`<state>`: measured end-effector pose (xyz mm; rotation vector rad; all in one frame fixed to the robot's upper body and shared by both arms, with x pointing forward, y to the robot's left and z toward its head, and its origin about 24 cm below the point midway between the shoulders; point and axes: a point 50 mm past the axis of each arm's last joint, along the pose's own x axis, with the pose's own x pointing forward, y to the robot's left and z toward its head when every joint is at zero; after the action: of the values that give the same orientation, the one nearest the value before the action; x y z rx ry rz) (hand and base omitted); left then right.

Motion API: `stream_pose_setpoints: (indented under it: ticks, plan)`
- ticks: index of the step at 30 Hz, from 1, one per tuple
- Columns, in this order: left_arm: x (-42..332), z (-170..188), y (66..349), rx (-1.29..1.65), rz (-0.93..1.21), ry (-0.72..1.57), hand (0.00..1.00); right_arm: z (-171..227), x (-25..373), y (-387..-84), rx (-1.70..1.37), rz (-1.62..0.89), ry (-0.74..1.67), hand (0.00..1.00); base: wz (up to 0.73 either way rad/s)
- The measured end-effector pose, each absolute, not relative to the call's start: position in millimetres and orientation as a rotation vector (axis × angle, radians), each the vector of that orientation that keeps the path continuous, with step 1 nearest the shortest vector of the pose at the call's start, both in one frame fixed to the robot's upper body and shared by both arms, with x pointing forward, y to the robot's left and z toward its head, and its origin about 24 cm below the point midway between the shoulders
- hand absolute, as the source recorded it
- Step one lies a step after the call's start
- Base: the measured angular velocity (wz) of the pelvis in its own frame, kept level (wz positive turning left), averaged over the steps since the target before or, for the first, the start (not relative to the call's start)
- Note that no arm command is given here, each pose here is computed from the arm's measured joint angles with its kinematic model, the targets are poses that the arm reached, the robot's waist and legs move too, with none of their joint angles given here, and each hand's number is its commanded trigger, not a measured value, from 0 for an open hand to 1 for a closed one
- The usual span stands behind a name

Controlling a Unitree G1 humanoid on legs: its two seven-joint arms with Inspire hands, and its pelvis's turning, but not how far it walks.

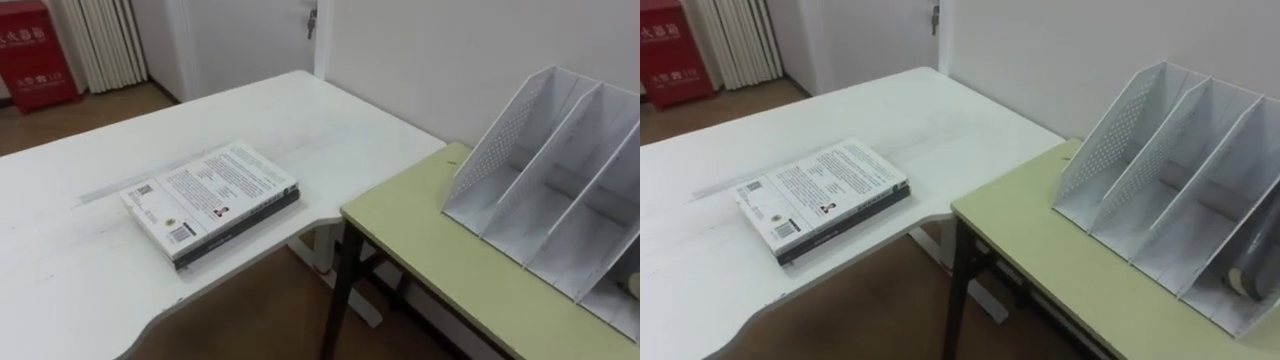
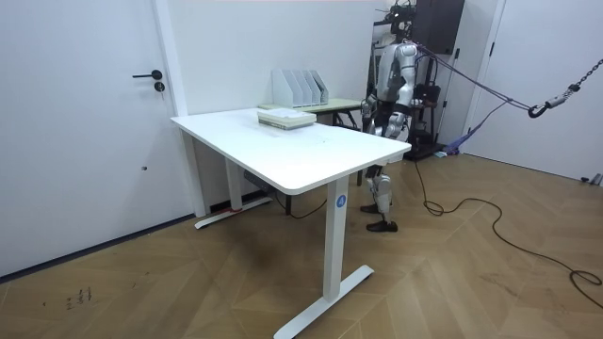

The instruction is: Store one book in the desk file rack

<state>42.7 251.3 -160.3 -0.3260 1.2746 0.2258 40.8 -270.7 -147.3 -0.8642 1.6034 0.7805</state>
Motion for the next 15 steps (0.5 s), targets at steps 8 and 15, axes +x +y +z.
stream_pose_setpoints:
  ticks: [8, 15]
  plan:
    - [30, -164, 243, -0.357, 0.263, 1.298, 0.00, -163, -9, -256, -0.554, 0.475, 1.707, 0.00, -0.01]
    - [11, -166, 239, -0.395, 0.345, 1.321, 0.00, -168, -36, -240, -0.265, 0.142, 1.768, 0.00, -0.01]
